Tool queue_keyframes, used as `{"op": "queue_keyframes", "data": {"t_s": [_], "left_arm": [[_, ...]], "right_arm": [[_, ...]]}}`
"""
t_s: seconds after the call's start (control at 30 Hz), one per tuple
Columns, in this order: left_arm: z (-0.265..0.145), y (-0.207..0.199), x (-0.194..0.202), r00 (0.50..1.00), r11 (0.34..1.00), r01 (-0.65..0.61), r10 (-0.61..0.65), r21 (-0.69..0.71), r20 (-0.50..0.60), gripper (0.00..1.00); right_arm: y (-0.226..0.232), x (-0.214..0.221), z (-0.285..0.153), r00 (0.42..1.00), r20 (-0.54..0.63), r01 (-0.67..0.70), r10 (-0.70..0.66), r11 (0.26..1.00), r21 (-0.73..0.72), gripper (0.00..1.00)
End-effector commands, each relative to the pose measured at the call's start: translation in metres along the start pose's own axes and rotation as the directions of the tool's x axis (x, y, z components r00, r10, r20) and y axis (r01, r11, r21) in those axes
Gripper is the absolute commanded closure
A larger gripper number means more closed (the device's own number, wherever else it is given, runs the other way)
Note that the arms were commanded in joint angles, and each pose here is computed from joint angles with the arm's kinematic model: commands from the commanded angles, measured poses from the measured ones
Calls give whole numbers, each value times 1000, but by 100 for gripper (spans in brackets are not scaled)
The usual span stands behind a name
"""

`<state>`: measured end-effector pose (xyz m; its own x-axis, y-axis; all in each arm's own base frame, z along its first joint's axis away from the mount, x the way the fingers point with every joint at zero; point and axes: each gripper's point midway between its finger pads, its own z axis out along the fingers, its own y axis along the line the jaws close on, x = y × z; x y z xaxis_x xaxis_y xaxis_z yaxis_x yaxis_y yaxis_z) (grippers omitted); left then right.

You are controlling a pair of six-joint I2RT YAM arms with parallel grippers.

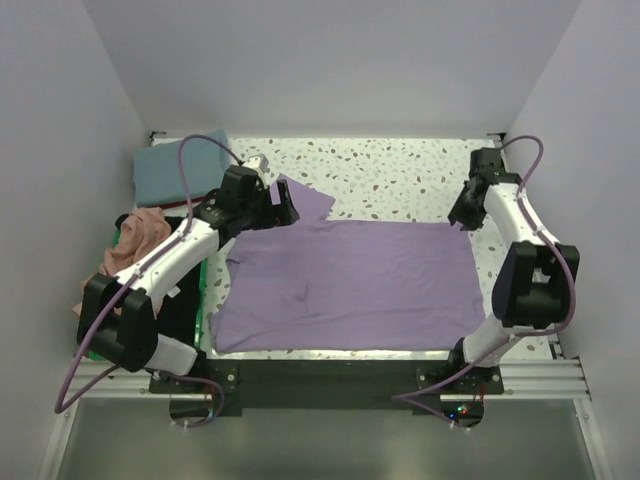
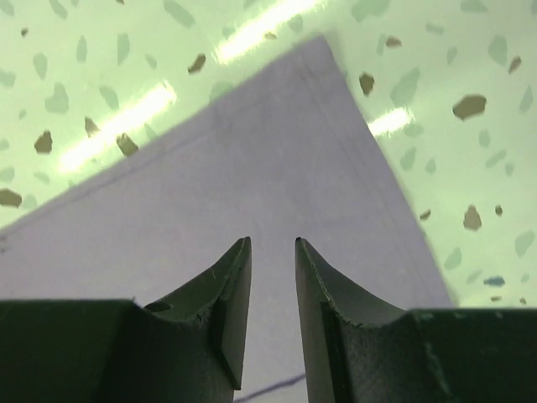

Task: Fold and stack the t-shirts
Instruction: Fold the tshirt

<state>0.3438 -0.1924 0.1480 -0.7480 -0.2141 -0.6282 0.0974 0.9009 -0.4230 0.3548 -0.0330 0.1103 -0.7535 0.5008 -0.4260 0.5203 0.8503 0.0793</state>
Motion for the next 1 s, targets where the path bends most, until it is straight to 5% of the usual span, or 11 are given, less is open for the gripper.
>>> {"op": "queue_keyframes", "data": {"t_s": [0.0, 0.43, 0.97], "left_arm": [[-1, -8, -33, 995, 996, -79, 77, 33, 58, 0], [1, 14, -7, 999, 1000, -28, 28, -2, 18, 0], [6, 26, 15, 999, 1000, -16, 15, -23, -32, 0]], "right_arm": [[7, -46, 18, 993, 114, 13, -14, 1000, 11, 68], [-23, -67, 96, 998, 37, -46, 43, 995, 85, 69], [-27, -67, 119, 992, 22, -126, 127, 992, -22, 68]]}}
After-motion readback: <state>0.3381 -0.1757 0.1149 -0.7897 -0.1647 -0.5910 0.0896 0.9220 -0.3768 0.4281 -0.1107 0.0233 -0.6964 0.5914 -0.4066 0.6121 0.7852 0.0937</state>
